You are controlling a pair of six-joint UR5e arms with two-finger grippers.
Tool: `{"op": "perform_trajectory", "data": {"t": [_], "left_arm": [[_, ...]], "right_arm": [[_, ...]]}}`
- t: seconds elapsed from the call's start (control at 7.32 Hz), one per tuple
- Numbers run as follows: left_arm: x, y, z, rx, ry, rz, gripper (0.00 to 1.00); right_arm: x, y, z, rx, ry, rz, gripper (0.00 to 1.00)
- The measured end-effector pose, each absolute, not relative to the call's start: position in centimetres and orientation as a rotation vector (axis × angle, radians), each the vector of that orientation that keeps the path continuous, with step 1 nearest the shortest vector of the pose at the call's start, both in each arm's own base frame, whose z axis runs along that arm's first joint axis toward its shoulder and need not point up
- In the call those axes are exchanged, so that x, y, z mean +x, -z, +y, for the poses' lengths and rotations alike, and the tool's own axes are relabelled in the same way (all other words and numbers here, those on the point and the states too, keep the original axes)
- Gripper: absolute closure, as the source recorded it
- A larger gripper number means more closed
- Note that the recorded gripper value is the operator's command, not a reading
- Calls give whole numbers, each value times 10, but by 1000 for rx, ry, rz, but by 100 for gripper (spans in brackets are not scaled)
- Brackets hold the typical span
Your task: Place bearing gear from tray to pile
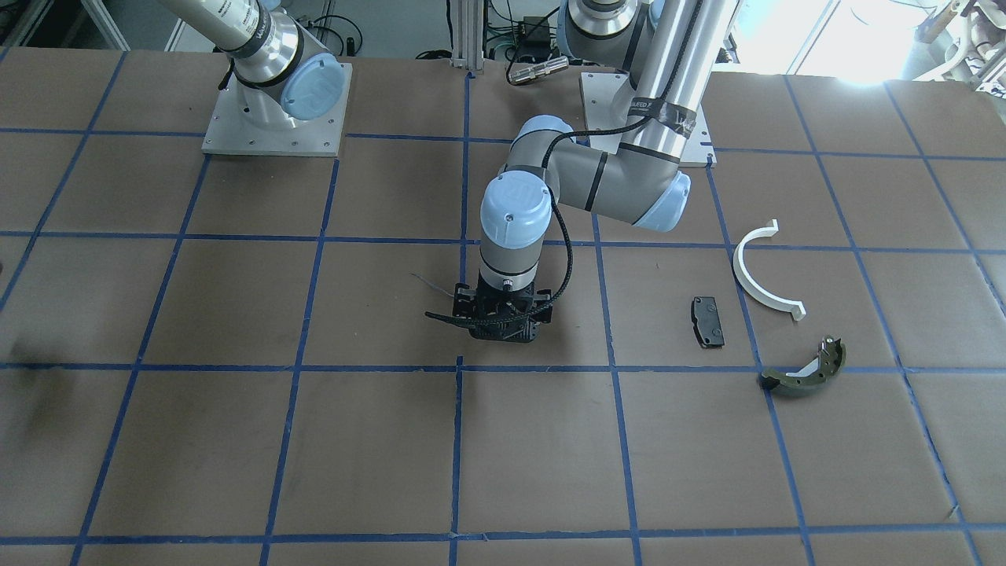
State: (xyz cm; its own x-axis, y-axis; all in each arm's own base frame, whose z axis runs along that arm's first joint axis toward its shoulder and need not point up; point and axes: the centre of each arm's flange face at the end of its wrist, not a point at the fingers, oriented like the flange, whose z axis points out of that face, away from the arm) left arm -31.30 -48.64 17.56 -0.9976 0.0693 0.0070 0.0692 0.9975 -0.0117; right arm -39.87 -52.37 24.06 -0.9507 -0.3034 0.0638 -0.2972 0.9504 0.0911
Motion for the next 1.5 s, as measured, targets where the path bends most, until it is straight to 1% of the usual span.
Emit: {"op": "perform_trajectory", "data": {"t": [0.14, 0.68, 0.82, 0.96, 1.09, 1.23, 1.37, 1.5], "left_arm": [[-313, -175, -487, -110, -20, -3132, 13], [-314, -171, -489, -112, -14, -3131, 13], [-314, -168, -490, -111, -20, -3130, 18], [-316, -165, -491, -113, -30, -3128, 29], [-319, -165, -491, -119, -48, -3124, 55], [-321, -165, -491, -126, -68, -3119, 75], [-322, -165, -491, -131, -76, -3117, 89], [-322, -165, -490, -132, -78, -3115, 99]], "right_arm": [[-411, -234, -530, 474, 112, -3025, 35], [-429, -203, -545, 502, 108, -3051, 37], [-429, -198, -545, 504, 113, -3058, 37], [-429, -193, -544, 506, 120, -3065, 37], [-427, -190, -543, 511, 131, -3074, 37], [-426, -188, -542, 515, 139, -3080, 37], [-425, -188, -541, 518, 143, -3082, 37], [-425, -187, -541, 526, 144, -3082, 40]]}}
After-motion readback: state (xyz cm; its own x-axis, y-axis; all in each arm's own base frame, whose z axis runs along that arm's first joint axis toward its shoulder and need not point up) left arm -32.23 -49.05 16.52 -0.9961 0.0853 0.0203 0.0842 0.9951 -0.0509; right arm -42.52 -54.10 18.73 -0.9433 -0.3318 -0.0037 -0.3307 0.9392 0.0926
